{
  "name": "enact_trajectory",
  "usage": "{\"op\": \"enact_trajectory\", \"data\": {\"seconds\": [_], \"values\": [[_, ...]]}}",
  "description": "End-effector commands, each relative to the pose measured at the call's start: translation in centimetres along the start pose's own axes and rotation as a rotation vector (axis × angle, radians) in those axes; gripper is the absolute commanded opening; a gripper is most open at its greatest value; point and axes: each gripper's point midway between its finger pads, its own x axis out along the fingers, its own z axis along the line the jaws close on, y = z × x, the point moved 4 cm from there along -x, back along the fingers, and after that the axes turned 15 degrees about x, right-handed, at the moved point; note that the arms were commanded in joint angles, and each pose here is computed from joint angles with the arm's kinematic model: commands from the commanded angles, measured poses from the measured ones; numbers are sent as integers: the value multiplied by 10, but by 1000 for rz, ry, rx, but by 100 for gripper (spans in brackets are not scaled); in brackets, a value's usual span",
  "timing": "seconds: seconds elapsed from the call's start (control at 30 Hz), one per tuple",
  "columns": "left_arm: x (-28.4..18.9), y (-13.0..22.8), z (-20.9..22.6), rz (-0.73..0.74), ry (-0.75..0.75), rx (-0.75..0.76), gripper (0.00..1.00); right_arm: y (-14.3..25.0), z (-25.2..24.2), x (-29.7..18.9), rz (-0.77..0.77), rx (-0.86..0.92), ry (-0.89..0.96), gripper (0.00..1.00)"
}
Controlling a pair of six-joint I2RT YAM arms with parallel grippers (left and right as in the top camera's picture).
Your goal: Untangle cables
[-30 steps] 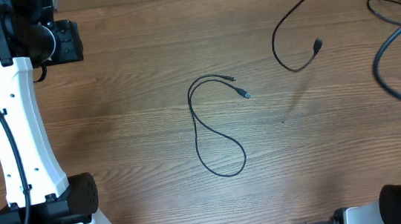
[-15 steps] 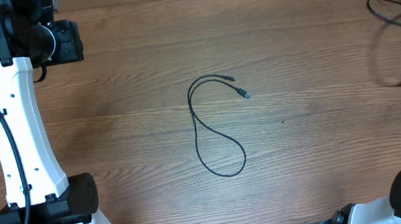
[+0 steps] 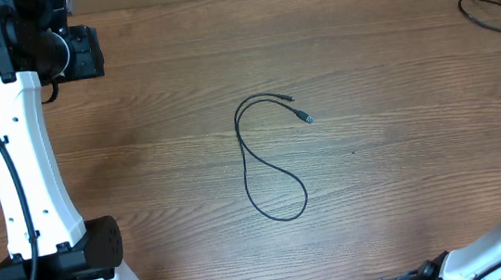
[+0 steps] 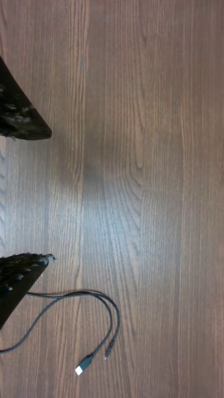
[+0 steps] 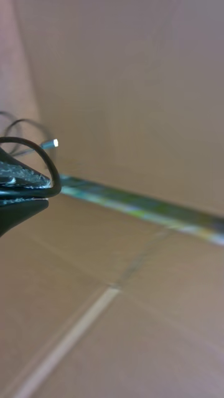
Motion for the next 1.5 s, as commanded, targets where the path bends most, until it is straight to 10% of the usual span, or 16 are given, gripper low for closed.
{"op": "enact_trajectory", "data": {"seconds": [0.0, 0.8, 1.47], "values": [[1, -1, -4, 1, 19, 4, 59, 21, -21, 28, 53, 7, 39, 4], [1, -4, -10, -15, 55, 8, 60, 63, -132, 48, 106, 170, 41, 4], [1, -2, -11, -6, 59, 10, 60, 266, -122, 107, 552, 333, 3, 4]]}}
